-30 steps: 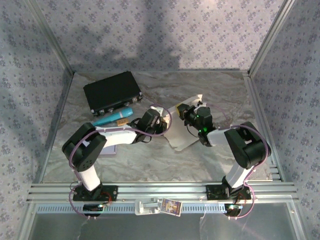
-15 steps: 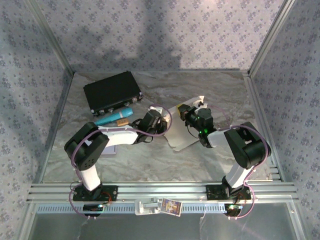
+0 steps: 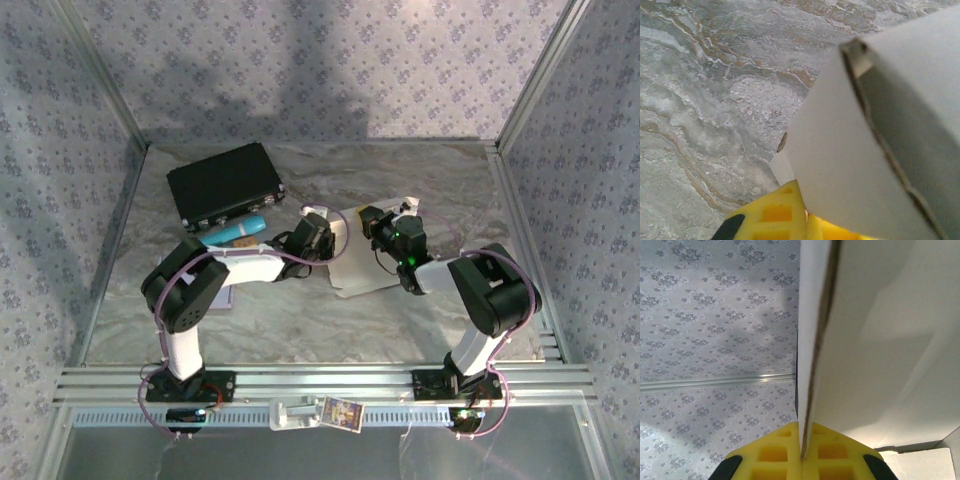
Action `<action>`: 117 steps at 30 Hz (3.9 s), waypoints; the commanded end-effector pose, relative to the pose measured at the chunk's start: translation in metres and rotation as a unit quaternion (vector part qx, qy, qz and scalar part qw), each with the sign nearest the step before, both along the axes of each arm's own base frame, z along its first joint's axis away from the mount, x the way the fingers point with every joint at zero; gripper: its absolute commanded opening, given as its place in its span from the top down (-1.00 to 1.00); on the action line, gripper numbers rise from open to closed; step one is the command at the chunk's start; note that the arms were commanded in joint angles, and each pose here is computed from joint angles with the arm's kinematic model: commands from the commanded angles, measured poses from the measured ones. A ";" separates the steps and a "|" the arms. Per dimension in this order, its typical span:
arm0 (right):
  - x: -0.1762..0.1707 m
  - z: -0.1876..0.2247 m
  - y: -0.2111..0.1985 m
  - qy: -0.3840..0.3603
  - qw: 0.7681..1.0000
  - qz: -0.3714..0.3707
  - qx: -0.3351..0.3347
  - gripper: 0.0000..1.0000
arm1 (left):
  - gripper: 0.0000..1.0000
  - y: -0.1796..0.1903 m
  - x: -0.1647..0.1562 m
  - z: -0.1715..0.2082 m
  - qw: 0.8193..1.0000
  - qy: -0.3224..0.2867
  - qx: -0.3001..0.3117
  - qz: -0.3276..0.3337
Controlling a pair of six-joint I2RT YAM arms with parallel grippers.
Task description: Fold the paper box
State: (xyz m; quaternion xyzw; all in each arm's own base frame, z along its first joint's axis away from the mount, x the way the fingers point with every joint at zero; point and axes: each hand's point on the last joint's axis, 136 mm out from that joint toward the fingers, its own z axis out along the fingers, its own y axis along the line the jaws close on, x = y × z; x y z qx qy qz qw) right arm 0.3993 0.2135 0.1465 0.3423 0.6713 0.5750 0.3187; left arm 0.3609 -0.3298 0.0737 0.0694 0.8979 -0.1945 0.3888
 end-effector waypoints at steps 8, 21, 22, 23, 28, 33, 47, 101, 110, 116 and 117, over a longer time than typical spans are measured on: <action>-0.023 -0.049 0.018 0.087 0.994 0.059 -0.020 1.00 | 0.82 -0.016 0.013 -0.003 1.000 -0.014 0.013 0.004; -0.018 -0.048 0.015 0.092 0.994 0.054 -0.013 1.00 | 0.69 -0.011 0.030 -0.009 0.999 -0.014 0.029 0.024; -0.018 -0.048 0.015 0.092 0.994 0.053 -0.012 1.00 | 0.76 -0.011 0.031 -0.008 0.999 -0.014 0.029 0.026; -0.018 -0.048 0.015 0.092 0.994 0.052 -0.012 1.00 | 0.84 -0.011 0.032 -0.009 0.999 -0.015 0.029 0.026; -0.016 -0.046 0.014 0.091 0.995 0.050 -0.009 1.00 | 1.00 -0.011 0.034 -0.008 0.999 -0.015 0.031 0.030; -0.016 -0.045 0.015 0.093 0.994 0.050 -0.005 1.00 | 1.00 -0.006 0.035 -0.008 0.998 -0.013 0.042 0.045; -0.026 0.010 -0.023 0.150 0.986 0.022 -0.070 -0.19 | 1.00 0.049 0.017 0.021 0.981 0.097 0.088 0.141; 0.016 0.006 -0.008 0.162 0.864 0.238 -0.413 -0.04 | 1.00 0.082 -0.039 0.029 0.943 0.299 0.137 0.058; 0.015 0.019 0.000 0.140 0.897 0.249 -0.339 -0.03 | 1.00 0.075 -0.035 0.029 0.952 0.273 0.137 0.029; 0.001 0.063 -0.047 0.093 0.911 0.190 -0.353 -0.07 | 1.00 0.073 -0.029 0.032 0.961 0.253 0.115 -0.011; -0.002 0.069 -0.060 0.091 0.914 0.174 -0.355 -0.07 | 1.00 0.072 -0.028 0.032 0.961 0.253 0.108 -0.024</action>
